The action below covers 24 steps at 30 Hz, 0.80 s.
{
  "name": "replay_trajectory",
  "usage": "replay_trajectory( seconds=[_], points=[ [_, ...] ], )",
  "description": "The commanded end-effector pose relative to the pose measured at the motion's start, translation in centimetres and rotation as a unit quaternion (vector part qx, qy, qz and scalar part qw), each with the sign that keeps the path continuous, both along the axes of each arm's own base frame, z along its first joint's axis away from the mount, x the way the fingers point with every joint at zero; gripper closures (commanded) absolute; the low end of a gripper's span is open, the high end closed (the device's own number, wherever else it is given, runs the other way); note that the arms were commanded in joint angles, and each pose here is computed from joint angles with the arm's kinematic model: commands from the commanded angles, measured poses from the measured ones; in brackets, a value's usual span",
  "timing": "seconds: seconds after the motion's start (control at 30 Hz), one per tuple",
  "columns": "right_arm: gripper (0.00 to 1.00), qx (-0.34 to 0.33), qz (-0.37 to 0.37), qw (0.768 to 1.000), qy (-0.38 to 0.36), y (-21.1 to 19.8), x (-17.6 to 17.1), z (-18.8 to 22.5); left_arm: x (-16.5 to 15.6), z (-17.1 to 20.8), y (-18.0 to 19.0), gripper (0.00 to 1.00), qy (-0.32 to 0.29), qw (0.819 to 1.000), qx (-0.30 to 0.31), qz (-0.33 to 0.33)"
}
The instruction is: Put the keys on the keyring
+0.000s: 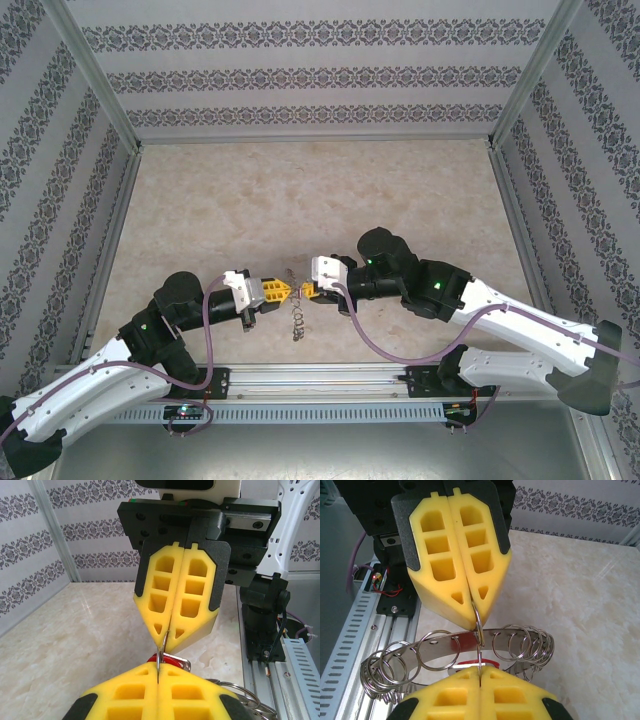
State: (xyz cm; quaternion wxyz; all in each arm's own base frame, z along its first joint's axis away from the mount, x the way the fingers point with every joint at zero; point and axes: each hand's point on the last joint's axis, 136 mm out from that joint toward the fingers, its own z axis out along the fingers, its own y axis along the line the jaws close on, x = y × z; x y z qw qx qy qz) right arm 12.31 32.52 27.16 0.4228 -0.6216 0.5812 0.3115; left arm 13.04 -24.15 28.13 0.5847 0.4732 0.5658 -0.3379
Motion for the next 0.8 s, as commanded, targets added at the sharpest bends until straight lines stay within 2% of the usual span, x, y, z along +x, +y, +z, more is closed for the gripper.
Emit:
replay_trajectory(
  seconds=[0.0, 0.77],
  points=[
    [1.0, 0.026, -0.011, 1.0, -0.01, -0.02, 0.19, 1.74, -0.72, 2.87, -0.12, 1.0, -0.042, 0.998, -0.033, -0.016],
    [1.0, 0.03, -0.002, 1.0, -0.003, 0.55, 0.09, 1.55, -0.64, 2.61, -0.23, 1.0, -0.039, 0.999, -0.032, -0.017]
  ],
)
